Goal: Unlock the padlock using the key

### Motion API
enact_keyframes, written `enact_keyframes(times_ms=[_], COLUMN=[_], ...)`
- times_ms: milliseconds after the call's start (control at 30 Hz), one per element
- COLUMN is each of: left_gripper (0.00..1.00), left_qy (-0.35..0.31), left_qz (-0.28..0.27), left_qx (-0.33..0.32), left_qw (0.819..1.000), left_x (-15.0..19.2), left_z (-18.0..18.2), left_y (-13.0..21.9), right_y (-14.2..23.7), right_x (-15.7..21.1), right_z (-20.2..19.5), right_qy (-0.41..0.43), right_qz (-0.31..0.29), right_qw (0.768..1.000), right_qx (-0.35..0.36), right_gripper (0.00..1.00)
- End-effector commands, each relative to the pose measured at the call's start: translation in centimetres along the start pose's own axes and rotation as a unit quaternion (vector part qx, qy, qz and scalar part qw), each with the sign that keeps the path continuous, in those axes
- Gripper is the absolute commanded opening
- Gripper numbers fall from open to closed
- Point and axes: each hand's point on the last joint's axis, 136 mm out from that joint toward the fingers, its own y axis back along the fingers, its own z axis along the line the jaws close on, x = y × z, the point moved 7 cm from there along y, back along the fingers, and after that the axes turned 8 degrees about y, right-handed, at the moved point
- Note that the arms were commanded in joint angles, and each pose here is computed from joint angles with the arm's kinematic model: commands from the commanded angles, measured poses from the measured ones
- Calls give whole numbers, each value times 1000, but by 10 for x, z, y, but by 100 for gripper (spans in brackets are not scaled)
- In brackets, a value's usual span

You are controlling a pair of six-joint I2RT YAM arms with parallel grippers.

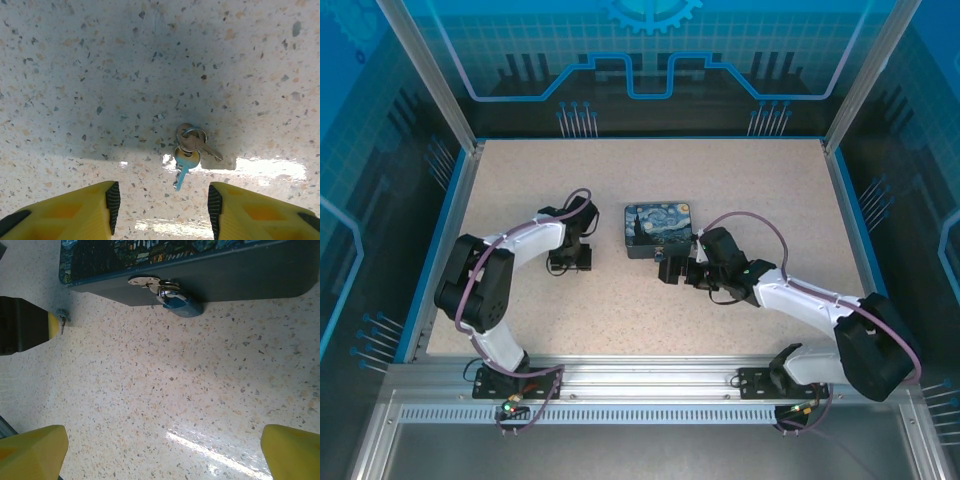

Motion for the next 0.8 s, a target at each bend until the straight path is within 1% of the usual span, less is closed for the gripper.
enact_keyframes(times_ms=[0, 100, 167, 267, 600, 767], left_gripper=[51, 50, 47, 46, 45, 39], left_qy=[-12, -11, -13, -16, -21, -26], left_qz=[8, 10, 12, 17, 19, 19], left_qx=[-9, -10, -11, -14, -20, -20], left_qw=[1000, 1000, 1000, 1000, 999, 999], left_x=[5, 5, 4, 3, -7, -14], left_z=[1, 0, -1, -3, -10, -15], left_y=[-3, -6, -9, -13, -24, -29], right_y=[-2, 0, 1, 2, 4, 7], right_x=[-1, -2, -2, -3, -6, -7], right_z=[-3, -3, -4, -6, -6, -5], right_qy=[-8, -8, -9, -11, -13, -11], right_qz=[2, 0, -1, -3, -5, -6], right_qw=[1000, 1000, 1000, 1000, 1000, 1000], right_qx=[6, 8, 10, 12, 14, 16], right_gripper=[100, 100, 100, 100, 100, 100])
